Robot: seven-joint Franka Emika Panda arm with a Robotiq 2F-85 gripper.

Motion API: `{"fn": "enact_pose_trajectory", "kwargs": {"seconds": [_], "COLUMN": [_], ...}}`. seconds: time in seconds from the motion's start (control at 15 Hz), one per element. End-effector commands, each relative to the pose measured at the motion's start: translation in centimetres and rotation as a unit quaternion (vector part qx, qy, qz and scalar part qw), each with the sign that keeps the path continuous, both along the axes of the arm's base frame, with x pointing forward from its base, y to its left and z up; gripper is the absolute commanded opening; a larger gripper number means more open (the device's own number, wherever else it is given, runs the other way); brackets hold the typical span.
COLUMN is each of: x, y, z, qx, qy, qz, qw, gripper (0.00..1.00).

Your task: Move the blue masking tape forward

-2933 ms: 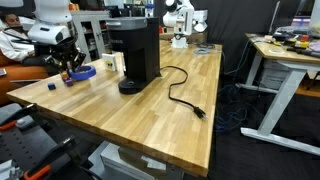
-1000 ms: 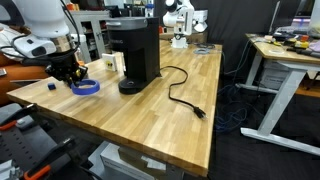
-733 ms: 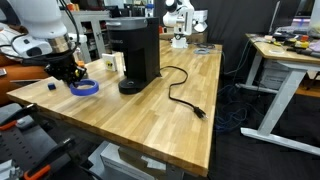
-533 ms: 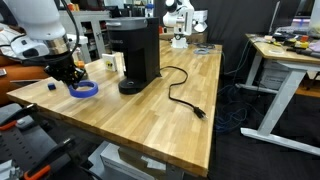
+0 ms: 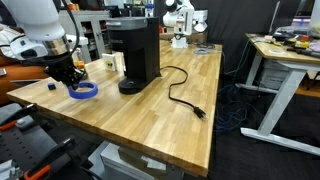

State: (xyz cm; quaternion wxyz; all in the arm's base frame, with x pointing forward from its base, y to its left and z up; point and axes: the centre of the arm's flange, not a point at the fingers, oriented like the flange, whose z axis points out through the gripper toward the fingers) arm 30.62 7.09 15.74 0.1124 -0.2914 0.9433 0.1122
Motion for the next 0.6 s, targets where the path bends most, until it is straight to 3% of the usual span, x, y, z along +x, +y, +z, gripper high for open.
{"fn": "enact_pose_trajectory", "kwargs": {"seconds": [0.0, 0.27, 0.53], "x": [0.0, 2.0, 2.9], "y": [0.0, -0.4, -1.1], "z": [0.0, -0.8, -2.6], "qx": [0.000, 0.008, 0.007], "qy": [0.000, -0.015, -0.004], "qz": [0.000, 0.006, 0.000], "qw": [1.0000, 0.9998, 1.0000], "gripper": [0.04, 0.04, 0.04]}}
